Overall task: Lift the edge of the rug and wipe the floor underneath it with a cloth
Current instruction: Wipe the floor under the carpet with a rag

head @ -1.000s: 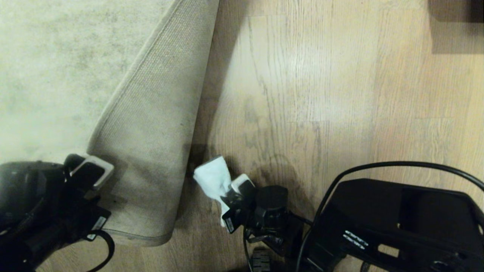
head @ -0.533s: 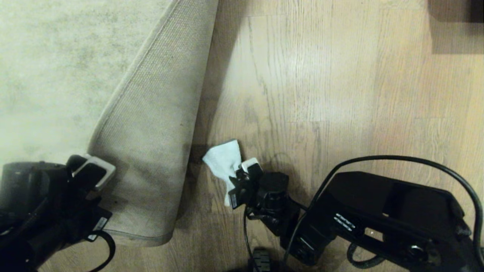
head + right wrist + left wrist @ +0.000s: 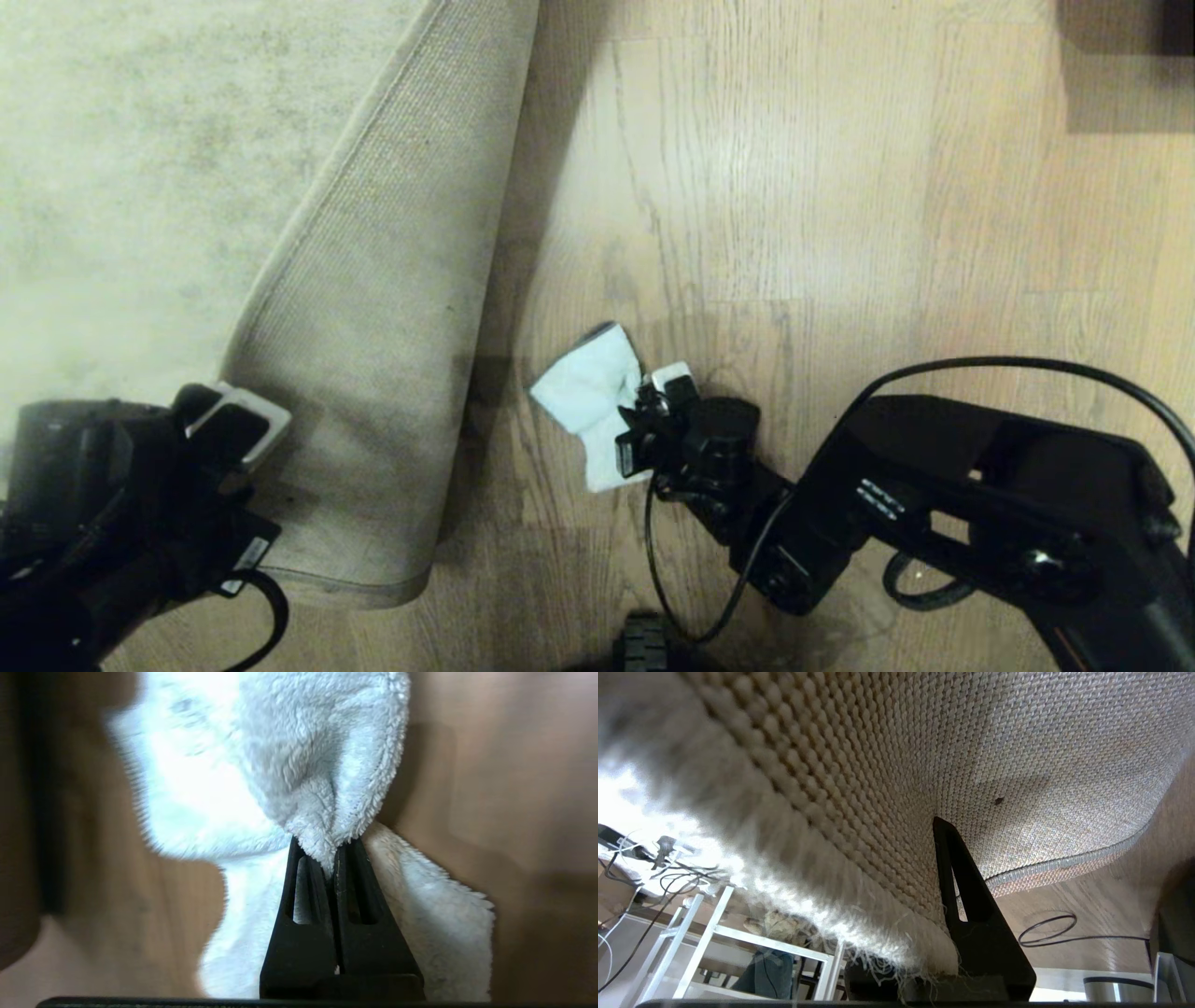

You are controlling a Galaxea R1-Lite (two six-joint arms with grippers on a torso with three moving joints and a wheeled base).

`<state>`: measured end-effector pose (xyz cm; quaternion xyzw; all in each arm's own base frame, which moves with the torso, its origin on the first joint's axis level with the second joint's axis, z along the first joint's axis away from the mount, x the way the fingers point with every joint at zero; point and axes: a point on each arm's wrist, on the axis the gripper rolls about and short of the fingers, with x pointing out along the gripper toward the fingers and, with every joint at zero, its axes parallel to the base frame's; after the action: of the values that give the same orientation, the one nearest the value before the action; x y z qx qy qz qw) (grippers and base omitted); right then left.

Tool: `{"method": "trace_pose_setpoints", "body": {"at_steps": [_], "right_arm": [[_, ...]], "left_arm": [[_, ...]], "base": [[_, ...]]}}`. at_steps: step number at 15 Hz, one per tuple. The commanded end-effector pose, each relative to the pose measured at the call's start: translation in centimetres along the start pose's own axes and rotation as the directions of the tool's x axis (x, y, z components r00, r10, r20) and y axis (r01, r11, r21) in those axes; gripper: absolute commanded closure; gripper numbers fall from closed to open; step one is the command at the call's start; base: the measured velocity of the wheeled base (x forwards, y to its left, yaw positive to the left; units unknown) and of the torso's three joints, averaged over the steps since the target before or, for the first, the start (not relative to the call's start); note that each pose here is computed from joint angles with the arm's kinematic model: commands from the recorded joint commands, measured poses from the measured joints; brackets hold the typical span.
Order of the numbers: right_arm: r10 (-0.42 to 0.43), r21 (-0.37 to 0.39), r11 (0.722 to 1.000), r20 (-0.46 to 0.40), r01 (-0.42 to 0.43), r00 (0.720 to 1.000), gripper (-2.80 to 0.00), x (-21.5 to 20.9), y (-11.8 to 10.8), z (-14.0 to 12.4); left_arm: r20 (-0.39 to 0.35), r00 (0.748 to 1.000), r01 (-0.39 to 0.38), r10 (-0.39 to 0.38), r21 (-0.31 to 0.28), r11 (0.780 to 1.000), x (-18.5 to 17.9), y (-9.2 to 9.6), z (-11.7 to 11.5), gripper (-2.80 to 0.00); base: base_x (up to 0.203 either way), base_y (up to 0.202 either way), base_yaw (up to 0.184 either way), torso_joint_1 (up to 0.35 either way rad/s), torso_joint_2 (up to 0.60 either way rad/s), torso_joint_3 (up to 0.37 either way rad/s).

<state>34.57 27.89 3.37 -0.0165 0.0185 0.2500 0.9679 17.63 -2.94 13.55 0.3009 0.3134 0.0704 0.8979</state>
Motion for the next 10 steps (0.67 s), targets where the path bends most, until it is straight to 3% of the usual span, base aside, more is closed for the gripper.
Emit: {"method": "trace_pose_setpoints", "body": {"at_steps": [1,6,8,10], "right_arm": [[-0.054,0.005,0.999,0.031,0.054,0.998,0.0,-0.2,-2.4,1.6],[-0.163,-0.024,0.986,0.031,0.164,0.986,0.0,-1.5,-7.6,3.1],[-0.156,-0.027,0.987,0.018,0.157,0.988,0.0,-2.1,-7.4,3.2],[-0.098,-0.032,0.995,-0.005,0.098,0.995,0.0,-2.7,-5.0,3.0]], "left_arm": [[-0.001,1.0,-0.004,0.004,0.002,1.0,0.0,0.0,0.0,0.0],[0.002,1.0,-0.005,0.005,0.001,1.0,0.0,0.0,0.0,0.0],[0.003,1.0,-0.005,0.005,0.0,1.0,0.0,0.0,0.0,0.0],[0.003,1.0,-0.005,0.005,0.0,1.0,0.0,0.0,0.0,0.0]], "base": [[0.0,0.0,0.0,0.0,0.0,0.0],[0.0,0.0,0.0,0.0,0.0,0.0],[0.0,0.0,0.0,0.0,0.0,0.0],[0.0,0.0,0.0,0.0,0.0,0.0]]}}
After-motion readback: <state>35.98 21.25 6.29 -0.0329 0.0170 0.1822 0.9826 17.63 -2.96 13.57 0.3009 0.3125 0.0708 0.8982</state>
